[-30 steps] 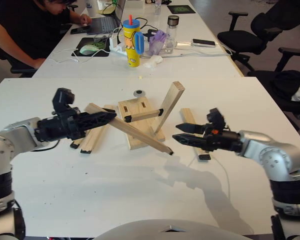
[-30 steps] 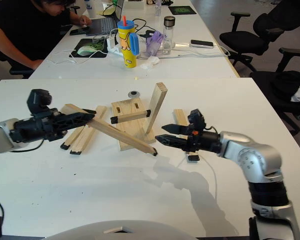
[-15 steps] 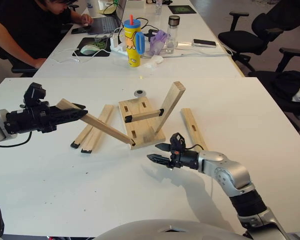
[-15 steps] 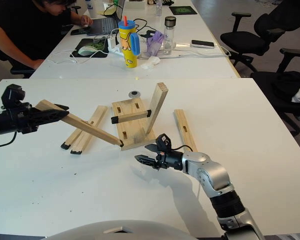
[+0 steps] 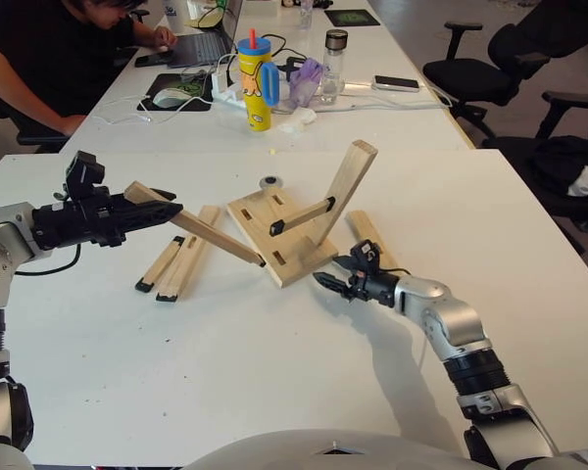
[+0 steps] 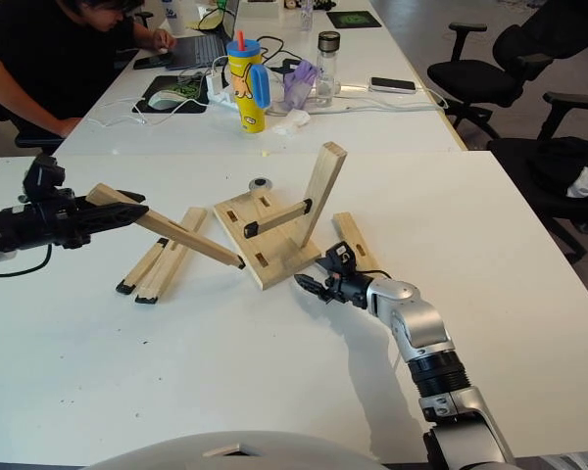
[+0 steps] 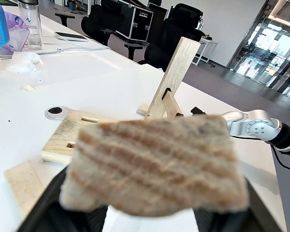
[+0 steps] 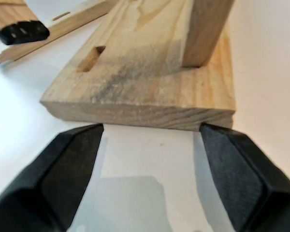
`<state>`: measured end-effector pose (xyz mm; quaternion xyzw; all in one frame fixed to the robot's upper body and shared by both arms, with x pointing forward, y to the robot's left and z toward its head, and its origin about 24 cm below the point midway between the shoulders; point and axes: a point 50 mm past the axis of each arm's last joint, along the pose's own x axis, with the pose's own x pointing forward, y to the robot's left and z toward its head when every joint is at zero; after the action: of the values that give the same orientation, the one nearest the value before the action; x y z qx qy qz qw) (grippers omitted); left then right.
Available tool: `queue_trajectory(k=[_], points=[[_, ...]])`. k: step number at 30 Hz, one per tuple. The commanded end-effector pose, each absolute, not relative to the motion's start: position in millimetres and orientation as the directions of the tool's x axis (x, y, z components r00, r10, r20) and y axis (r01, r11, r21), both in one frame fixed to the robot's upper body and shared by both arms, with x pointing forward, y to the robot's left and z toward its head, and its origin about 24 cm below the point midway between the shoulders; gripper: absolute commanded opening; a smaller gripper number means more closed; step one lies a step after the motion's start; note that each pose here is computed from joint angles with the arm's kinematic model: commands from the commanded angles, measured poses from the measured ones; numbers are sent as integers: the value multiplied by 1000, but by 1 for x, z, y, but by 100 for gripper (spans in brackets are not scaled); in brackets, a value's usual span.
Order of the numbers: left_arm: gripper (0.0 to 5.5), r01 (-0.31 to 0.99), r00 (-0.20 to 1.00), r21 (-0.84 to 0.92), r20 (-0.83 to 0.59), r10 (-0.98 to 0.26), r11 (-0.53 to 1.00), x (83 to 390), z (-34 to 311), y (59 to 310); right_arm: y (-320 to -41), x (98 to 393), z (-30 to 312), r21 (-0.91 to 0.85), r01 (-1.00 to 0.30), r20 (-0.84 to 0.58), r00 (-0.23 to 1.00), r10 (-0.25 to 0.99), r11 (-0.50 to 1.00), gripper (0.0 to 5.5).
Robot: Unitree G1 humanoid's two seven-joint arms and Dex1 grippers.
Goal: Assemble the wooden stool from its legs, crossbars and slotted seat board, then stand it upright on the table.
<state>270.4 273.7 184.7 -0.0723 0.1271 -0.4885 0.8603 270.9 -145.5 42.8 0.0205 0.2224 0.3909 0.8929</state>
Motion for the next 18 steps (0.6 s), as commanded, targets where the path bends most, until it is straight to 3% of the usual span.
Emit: queue_trajectory(k=[1,6,9,18], points=[[201,829,518,-184,-102,-849,528,272,191,265,-132,257,66,307,-756,-262,518,815,579,369],[201,832,517,-165,-113,-848,529,272,187,257,-118,249,69,369,-742,-213,520,827,560,330],[201,837,513,-154,-112,-851,525,275,184,249,-116,254,63,290,-714,-247,588,770,638,288],[201,848,491,-159,-126,-862,506,277,176,233,-112,273,46,146,-633,-292,707,644,760,288]])
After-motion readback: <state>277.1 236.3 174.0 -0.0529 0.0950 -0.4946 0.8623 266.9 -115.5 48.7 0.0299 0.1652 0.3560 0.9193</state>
